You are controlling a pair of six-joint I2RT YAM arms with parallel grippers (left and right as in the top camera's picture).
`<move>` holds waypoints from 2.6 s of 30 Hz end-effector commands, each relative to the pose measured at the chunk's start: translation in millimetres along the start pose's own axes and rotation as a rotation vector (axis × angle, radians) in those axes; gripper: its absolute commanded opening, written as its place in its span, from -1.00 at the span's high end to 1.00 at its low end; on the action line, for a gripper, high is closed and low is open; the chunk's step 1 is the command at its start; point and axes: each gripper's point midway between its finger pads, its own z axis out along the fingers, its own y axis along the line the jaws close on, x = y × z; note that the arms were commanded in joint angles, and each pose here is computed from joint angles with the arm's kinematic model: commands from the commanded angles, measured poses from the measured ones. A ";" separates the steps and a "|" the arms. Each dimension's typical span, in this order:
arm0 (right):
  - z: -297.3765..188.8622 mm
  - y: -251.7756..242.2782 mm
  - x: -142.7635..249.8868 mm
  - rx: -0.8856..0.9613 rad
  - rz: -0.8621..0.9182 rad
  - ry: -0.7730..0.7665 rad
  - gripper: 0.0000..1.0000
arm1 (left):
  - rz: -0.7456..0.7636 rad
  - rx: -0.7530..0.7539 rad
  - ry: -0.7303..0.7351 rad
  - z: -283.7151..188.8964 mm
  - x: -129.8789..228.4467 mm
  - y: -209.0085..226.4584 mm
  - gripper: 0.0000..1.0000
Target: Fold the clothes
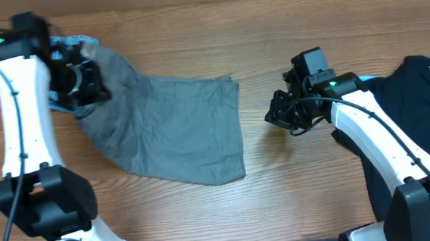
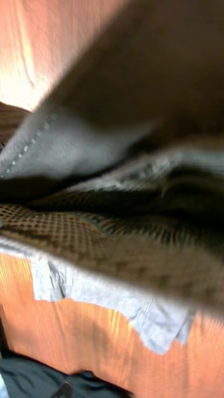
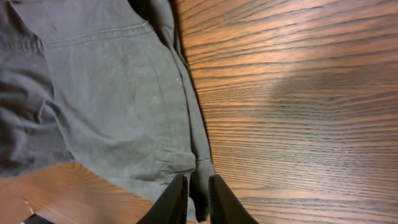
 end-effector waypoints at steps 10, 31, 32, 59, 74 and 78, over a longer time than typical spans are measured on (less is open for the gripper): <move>-9.9 4.9 -7.2 -0.010 -0.007 -0.037 0.68 | 0.206 -0.107 0.072 63.6 35.2 -111.9 0.81; -10.4 -10.8 -6.7 0.072 0.010 -0.049 0.60 | 0.333 -0.265 0.199 127.6 111.8 -145.7 0.81; -10.4 -11.3 -6.9 0.074 0.010 -0.050 0.59 | 0.323 -0.250 0.212 130.5 115.4 -146.8 0.80; -10.7 -14.3 -7.0 0.090 0.011 -0.053 0.51 | 0.341 0.031 0.230 160.1 141.9 -216.0 0.16; 18.0 61.9 73.3 -0.097 -0.348 0.170 -0.28 | 0.202 -0.201 0.105 104.4 57.1 -113.1 -0.06; 45.3 49.1 90.0 0.058 -0.377 0.181 -0.28 | 0.166 -0.208 0.104 98.4 49.7 -95.4 -0.08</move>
